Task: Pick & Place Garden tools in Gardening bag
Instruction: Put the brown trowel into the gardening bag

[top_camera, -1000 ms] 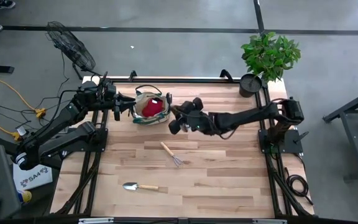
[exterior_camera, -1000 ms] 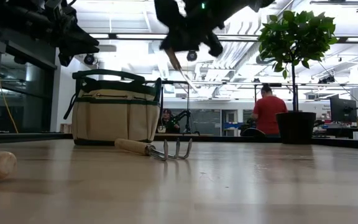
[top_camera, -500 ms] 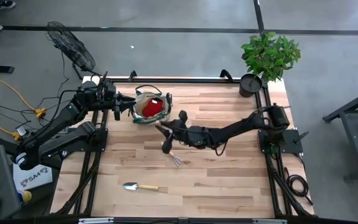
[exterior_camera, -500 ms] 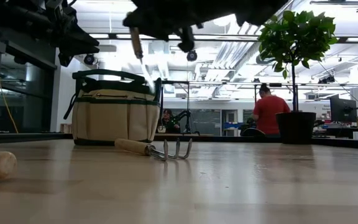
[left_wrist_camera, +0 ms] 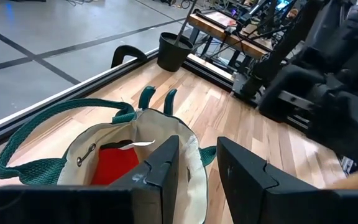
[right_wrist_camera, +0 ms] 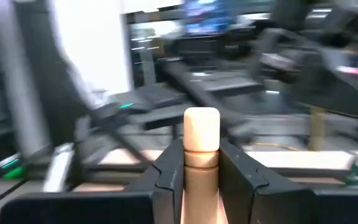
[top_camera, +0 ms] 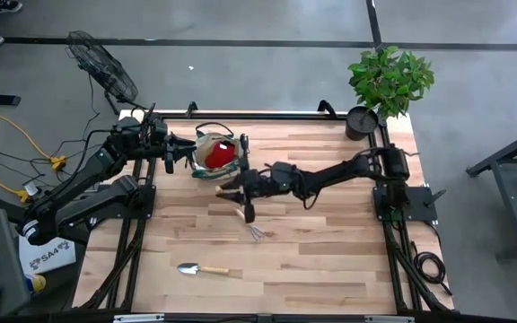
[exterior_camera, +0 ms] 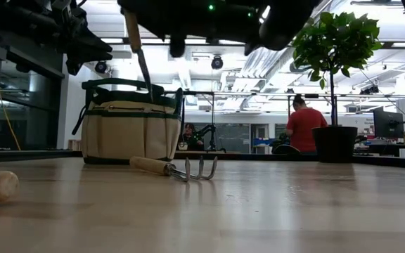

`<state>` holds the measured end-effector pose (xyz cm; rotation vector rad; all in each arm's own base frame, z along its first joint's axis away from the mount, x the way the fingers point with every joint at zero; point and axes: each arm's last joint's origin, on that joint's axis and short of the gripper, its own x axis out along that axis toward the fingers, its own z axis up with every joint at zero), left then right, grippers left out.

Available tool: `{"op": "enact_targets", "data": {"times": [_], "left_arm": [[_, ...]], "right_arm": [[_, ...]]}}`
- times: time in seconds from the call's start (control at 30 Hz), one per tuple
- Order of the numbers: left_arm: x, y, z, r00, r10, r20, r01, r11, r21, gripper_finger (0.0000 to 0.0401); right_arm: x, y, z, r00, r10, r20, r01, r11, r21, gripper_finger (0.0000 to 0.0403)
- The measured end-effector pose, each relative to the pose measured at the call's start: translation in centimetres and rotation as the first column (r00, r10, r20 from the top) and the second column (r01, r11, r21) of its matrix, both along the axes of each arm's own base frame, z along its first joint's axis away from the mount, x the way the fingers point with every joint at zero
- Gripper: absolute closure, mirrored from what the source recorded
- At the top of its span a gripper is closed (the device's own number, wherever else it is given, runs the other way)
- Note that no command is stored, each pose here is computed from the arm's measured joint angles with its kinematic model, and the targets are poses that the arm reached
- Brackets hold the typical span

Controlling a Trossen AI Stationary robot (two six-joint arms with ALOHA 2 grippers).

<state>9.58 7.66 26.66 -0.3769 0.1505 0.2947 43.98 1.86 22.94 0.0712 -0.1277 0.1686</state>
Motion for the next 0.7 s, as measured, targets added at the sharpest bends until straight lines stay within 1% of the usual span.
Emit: {"op": "enact_targets", "data": {"times": [0.03,0.1,0.2,0.27,0.6,0.7], "left_arm": [[0.0,0.0,0.0,1.0,0.0,0.0,0.0,1.0,0.0,0.0295],[0.0,0.0,0.0,1.0,0.0,0.0,0.0,1.0,0.0,0.0295],[0.0,0.0,0.0,1.0,0.003,-0.001,-0.003,1.0,0.0,0.0295],[0.0,0.0,0.0,1.0,0.005,0.0,-0.005,1.0,-0.002,0.0295],[0.0,0.0,0.0,1.0,-0.001,0.002,0.001,1.0,-0.013,0.0295],[0.1,-0.1,0.1,0.999,-0.048,0.016,0.048,0.999,-0.018,0.0295]], "right_arm": [[0.0,-0.4,0.0,0.999,0.044,-0.006,-0.044,0.999,-0.025,0.034],[0.0,-1.2,-0.1,0.996,0.093,-0.012,-0.094,0.991,-0.091,0.034],[0.0,-2.2,-0.2,0.994,0.113,0.005,-0.109,0.975,-0.194,0.034],[0.0,-2.7,-0.1,0.995,0.095,0.011,-0.09,0.971,-0.22,0.034],[0.0,-2.6,0.1,0.998,-0.042,0.037,0.049,0.976,-0.212,0.034],[0.1,-2.6,0.1,0.997,-0.08,0.024,0.083,0.983,-0.165,0.034]]}}
